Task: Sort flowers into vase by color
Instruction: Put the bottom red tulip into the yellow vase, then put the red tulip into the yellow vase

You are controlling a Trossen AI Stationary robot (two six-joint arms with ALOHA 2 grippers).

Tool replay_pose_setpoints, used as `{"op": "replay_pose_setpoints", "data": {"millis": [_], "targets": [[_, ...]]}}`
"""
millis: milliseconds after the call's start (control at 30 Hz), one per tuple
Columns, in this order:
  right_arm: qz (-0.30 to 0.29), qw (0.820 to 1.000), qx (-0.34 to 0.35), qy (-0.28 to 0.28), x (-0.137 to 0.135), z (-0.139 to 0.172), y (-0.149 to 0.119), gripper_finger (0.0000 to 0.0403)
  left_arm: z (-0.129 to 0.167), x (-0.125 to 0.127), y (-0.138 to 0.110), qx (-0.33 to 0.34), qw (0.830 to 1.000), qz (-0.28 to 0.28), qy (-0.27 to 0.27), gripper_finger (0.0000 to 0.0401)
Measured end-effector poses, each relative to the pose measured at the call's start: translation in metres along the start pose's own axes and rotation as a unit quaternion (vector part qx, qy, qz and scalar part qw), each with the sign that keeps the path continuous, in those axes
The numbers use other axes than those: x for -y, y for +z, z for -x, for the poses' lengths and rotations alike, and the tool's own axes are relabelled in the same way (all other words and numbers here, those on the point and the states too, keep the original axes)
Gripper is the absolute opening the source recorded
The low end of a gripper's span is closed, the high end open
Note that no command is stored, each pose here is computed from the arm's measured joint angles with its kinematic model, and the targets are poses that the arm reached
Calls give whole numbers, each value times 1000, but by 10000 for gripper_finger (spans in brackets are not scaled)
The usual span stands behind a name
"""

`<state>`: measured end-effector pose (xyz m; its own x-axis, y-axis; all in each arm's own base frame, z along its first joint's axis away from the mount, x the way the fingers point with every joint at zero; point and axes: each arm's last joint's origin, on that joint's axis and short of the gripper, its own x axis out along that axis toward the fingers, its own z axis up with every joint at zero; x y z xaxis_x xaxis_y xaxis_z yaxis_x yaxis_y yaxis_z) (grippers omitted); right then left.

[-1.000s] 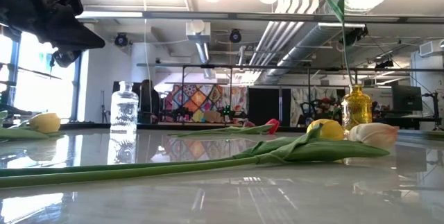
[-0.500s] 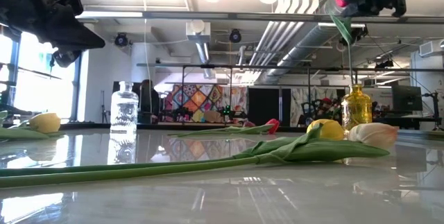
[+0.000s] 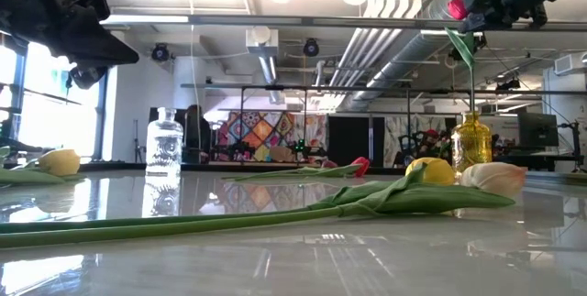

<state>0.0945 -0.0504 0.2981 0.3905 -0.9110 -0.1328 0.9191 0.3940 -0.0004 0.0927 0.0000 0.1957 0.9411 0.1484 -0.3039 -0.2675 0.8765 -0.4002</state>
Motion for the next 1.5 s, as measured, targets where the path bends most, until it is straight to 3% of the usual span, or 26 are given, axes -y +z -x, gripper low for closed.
{"op": "replay_pose_setpoints", "data": {"millis": [233,567,733,1233,1500], "targets": [[0,1000,0,0,0,0,0,11,0,0,0,0,1000,0,0,5],[0,1000,0,0,0,0,0,113,0,0,0,0,1000,0,0,5],[-19,1000,6,1,0,0,2,141,0,0,0,0,1000,0,0,5],[-117,991,56,10,20,18,12,152,0,0,0,0,1000,0,0,5],[-128,990,-8,57,21,20,-3,152,0,0,0,0,1000,0,0,5]]}}
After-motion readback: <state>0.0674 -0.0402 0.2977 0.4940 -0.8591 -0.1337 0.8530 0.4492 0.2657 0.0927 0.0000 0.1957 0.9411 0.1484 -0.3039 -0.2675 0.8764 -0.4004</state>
